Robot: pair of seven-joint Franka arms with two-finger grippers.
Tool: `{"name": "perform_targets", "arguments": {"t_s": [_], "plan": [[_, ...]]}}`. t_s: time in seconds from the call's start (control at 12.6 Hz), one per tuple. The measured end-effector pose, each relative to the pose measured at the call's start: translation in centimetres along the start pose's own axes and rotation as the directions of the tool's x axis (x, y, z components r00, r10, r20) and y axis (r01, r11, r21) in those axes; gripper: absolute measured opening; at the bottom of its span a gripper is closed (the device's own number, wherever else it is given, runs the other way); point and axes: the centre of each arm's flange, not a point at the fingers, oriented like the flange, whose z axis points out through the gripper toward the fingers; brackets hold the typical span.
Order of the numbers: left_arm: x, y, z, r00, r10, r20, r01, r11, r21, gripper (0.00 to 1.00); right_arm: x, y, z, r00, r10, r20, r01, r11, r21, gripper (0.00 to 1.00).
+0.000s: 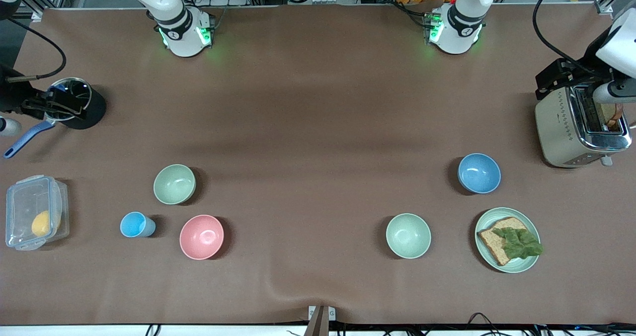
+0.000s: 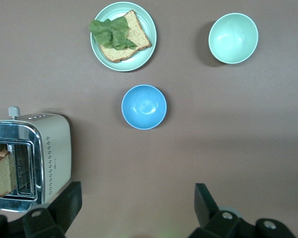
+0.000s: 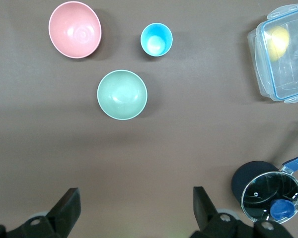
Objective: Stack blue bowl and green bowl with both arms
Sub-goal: 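Raise both grippers from the rest pose toward the bowls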
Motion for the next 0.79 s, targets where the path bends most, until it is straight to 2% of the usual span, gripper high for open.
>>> {"name": "perform_targets", "arguments": {"t_s": [0.55, 0.79], "plan": [[0.2, -0.9, 0.2, 1.0, -0.018, 0.004, 0.018, 1.0, -0.007, 1.0, -0.2, 0.4, 0.1, 1.0, 0.004, 0.018, -0.004, 1.0, 0.003, 1.0], [0.9, -2.5, 1.9, 0.998, -0.047, 0.038, 0.047, 0.999, -0.007, 1.0, -0.1, 0.3, 0.5, 1.0, 0.002, 0.025, -0.002, 1.0, 0.002, 1.0]]}}
